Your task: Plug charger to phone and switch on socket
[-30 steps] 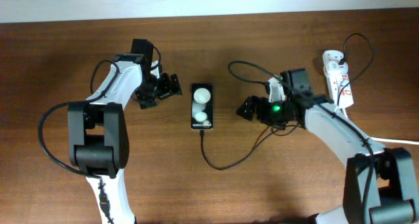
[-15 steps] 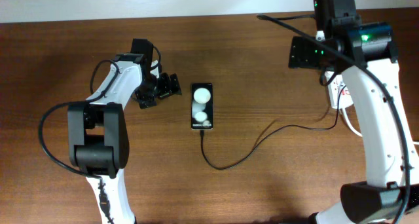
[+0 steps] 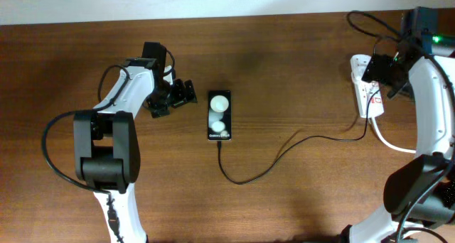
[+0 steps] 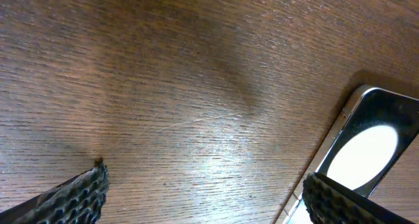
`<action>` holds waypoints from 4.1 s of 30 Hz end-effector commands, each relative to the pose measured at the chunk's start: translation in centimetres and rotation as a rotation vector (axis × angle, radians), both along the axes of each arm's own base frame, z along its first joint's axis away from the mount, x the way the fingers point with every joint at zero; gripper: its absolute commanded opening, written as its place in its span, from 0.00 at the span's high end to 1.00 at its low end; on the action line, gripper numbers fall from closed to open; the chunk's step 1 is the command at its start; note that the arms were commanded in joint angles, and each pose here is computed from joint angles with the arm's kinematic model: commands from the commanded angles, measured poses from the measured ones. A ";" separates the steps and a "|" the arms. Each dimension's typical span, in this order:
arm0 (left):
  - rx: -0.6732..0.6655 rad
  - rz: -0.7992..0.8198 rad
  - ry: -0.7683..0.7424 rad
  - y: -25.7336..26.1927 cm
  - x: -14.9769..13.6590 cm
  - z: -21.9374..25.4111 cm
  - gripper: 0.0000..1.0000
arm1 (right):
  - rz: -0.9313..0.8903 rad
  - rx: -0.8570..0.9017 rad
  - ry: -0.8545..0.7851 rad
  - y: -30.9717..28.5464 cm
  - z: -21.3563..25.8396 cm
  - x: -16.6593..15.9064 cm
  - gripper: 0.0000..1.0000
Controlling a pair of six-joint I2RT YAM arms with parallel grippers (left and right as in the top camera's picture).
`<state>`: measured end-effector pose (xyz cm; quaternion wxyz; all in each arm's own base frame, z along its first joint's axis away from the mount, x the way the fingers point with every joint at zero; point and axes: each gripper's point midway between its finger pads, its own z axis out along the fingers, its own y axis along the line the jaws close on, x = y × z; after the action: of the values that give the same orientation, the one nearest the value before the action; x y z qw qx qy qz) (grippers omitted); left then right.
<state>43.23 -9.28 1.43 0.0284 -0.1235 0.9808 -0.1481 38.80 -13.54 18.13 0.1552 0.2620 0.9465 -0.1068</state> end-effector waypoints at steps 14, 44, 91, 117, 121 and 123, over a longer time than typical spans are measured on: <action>0.012 -0.010 -0.008 0.3 0.0 0.1 0.01 | -0.169 0.082 0.019 -6.5 -10.5 2.4 0.01; 0.012 -0.010 -0.008 0.3 0.0 0.1 0.01 | -0.283 0.166 -0.034 -7.2 -17.2 5.3 0.01; 0.012 -0.010 -0.008 0.3 0.0 0.1 0.01 | -0.100 0.250 0.028 -6.8 -10.4 4.2 0.01; 0.012 -0.010 -0.008 0.3 0.0 0.1 0.01 | -0.100 0.250 0.028 -6.8 -10.4 4.2 0.01; 0.012 -0.010 -0.008 0.3 0.0 0.1 0.01 | -0.100 0.250 0.028 -6.8 -10.4 4.2 0.01; 0.012 -0.010 -0.008 0.3 0.0 0.1 0.01 | -0.100 0.251 0.027 -6.8 -10.4 4.2 0.01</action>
<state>43.23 -9.28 1.43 0.0284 -0.1235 0.9808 -0.1481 42.67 -19.90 6.45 0.0864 0.3271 0.9410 0.0044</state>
